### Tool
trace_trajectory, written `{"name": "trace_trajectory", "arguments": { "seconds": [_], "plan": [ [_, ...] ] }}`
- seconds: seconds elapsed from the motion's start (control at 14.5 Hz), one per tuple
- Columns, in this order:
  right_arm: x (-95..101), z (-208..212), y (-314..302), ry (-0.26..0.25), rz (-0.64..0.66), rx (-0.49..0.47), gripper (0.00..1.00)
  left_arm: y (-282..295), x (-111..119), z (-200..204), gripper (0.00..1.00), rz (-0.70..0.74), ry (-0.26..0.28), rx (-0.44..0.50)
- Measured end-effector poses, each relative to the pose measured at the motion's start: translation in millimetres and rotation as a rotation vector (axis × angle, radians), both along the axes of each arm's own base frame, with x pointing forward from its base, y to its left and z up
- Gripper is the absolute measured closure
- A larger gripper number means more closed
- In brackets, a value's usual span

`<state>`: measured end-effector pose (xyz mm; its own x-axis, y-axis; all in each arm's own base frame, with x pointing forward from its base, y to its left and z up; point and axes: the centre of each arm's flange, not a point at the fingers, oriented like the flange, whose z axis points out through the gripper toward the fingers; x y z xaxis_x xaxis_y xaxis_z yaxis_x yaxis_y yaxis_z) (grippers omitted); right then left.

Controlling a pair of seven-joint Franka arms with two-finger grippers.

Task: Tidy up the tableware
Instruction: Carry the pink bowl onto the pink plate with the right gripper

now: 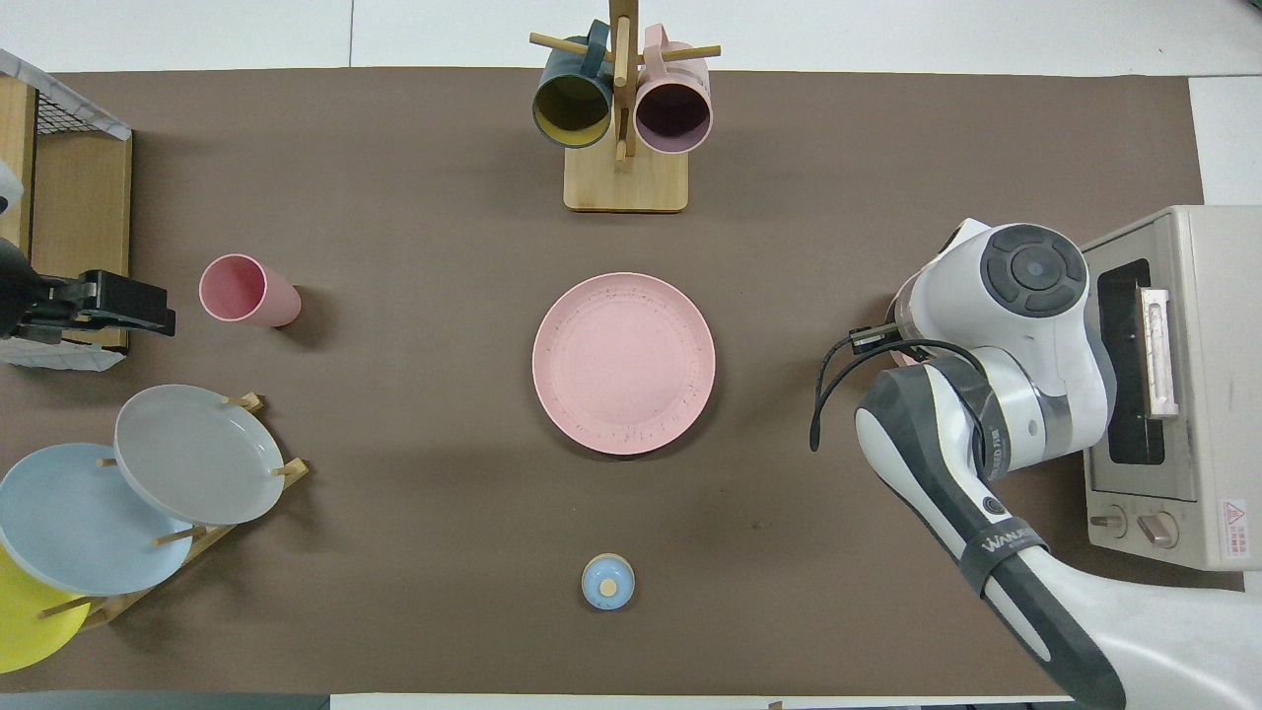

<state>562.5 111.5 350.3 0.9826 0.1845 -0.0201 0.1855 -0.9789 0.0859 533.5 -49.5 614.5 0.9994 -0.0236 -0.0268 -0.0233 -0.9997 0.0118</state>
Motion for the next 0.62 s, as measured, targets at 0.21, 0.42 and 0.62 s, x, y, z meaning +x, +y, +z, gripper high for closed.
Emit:
{"name": "trace_trajectory", "arguments": {
  "seconds": [0.21,0.42,0.62],
  "plan": [
    [11.5,49,55,0.018,0.023,-0.016,0.96,0,0,0,0.0,0.001,0.0,0.0],
    [9.1,106,169,-0.038,-0.067,0.0,0.96,0,0,0,0.0,0.005,-0.002,0.0],
    [-18.2,84,299,-0.062,-0.146,0.008,0.96,0,8,-9,0.0,0.008,-0.033,-0.003]
  ]
}}
